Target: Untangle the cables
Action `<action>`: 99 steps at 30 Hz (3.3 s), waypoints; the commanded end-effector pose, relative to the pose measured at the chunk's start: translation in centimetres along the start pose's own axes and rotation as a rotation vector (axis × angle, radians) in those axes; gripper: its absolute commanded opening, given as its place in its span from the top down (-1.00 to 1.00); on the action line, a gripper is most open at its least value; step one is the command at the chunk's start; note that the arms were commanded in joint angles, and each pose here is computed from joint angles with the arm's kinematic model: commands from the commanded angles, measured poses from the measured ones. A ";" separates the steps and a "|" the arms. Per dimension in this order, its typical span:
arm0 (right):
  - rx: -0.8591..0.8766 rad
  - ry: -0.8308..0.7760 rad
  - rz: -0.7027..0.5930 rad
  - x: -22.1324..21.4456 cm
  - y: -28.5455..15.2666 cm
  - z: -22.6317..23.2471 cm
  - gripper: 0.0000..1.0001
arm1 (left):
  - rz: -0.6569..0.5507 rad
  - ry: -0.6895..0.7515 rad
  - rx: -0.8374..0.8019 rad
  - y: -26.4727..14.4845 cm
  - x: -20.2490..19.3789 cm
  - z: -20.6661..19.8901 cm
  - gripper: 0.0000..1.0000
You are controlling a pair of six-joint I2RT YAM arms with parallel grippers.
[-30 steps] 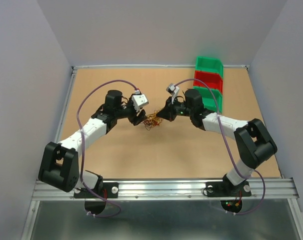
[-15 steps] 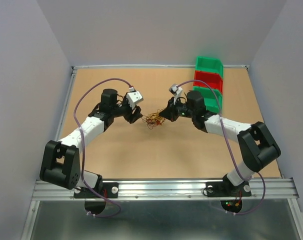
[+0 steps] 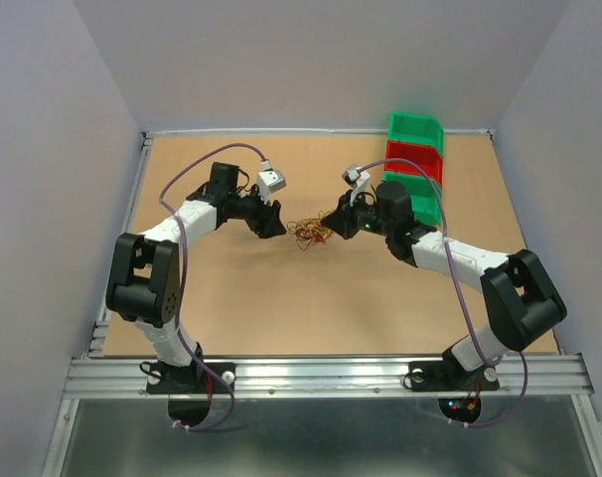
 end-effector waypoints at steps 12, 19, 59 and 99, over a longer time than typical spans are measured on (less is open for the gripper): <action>0.035 -0.036 -0.044 0.7 0.0 0.2 0.99 | 0.021 -0.037 -0.168 0.8 1.4 -0.6 -0.23; 0.041 -0.033 -0.047 0.9 0.2 0.2 0.99 | 0.026 -0.048 -0.159 1.6 1.6 -0.5 -0.06; -1.217 0.281 -0.488 0.7 -17.0 -2.1 0.99 | -0.697 -0.266 0.911 -19.5 2.3 4.8 1.00; -0.603 0.101 -0.530 3.4 -18.1 3.7 0.99 | -0.885 -0.230 0.916 -25.5 1.6 2.3 1.00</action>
Point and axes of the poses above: each gripper's point midway between its finger pads, its own y axis out along the fingers, its own z axis along the line the jaws close on, x = y × z, the point moved 10 cm from there along -y, back along the fingers, and after that the axes turned 10 degrees about -y, right-handed, at the moved point
